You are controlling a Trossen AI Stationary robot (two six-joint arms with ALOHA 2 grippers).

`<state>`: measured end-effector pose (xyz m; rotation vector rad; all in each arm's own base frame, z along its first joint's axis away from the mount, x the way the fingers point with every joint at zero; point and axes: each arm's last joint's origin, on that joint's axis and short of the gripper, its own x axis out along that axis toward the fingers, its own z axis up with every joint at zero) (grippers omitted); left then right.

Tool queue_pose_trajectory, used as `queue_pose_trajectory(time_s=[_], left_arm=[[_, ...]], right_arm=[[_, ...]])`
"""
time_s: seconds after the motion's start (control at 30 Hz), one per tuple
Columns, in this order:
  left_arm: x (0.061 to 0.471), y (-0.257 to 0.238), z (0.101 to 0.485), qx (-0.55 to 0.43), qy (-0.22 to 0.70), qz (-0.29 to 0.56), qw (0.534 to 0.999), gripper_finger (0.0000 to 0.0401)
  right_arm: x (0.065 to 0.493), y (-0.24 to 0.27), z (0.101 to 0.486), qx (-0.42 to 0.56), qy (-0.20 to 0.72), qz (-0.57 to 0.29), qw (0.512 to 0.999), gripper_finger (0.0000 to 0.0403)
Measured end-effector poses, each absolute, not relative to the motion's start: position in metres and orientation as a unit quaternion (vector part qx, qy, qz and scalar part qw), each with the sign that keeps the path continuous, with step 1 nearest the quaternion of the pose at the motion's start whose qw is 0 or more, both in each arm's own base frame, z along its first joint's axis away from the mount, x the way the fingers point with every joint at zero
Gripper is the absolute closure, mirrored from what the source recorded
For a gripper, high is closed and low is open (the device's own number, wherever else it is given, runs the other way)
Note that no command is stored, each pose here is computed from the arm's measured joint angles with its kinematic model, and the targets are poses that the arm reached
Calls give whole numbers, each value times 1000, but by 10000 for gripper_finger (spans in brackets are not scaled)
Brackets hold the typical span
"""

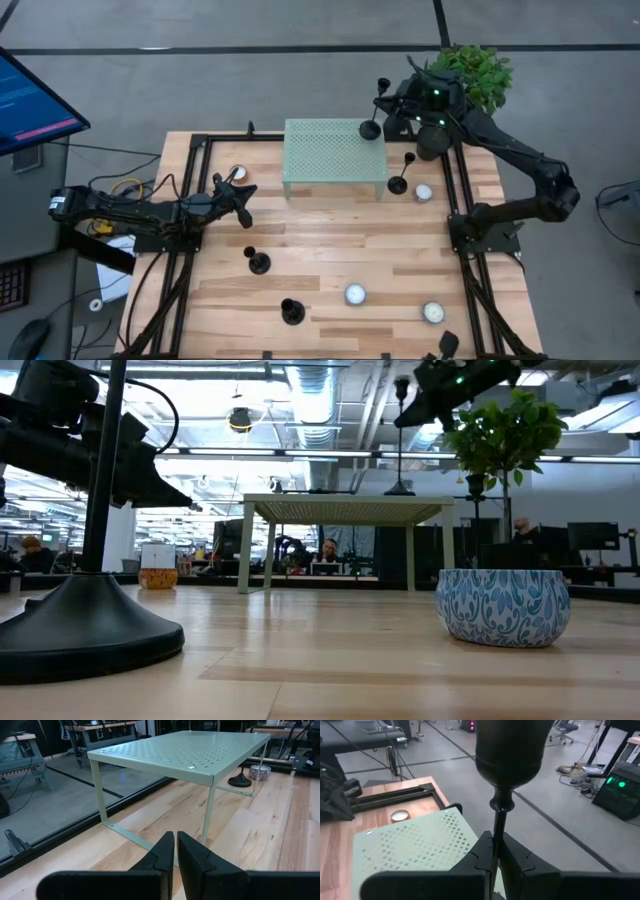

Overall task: Pick & Place candle stick holders
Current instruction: Put the black candle holder on the shelf

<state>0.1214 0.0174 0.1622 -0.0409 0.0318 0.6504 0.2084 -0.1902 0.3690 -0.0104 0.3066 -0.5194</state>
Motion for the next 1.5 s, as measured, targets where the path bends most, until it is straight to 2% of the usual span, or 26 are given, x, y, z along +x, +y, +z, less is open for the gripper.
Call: queue_pose_trajectory(time_s=[0.5, 1.2, 1.5], left_arm=[[121, 17, 162, -20, 16, 320, 947, 378], [121, 17, 162, -20, 16, 319, 947, 378], [121, 17, 162, -20, 16, 319, 947, 378]], right_arm=[[221, -218, 345, 12, 172, -261, 950, 395], [219, -227, 341, 16, 167, -249, 954, 394], [220, -227, 341, 15, 167, -250, 954, 361]])
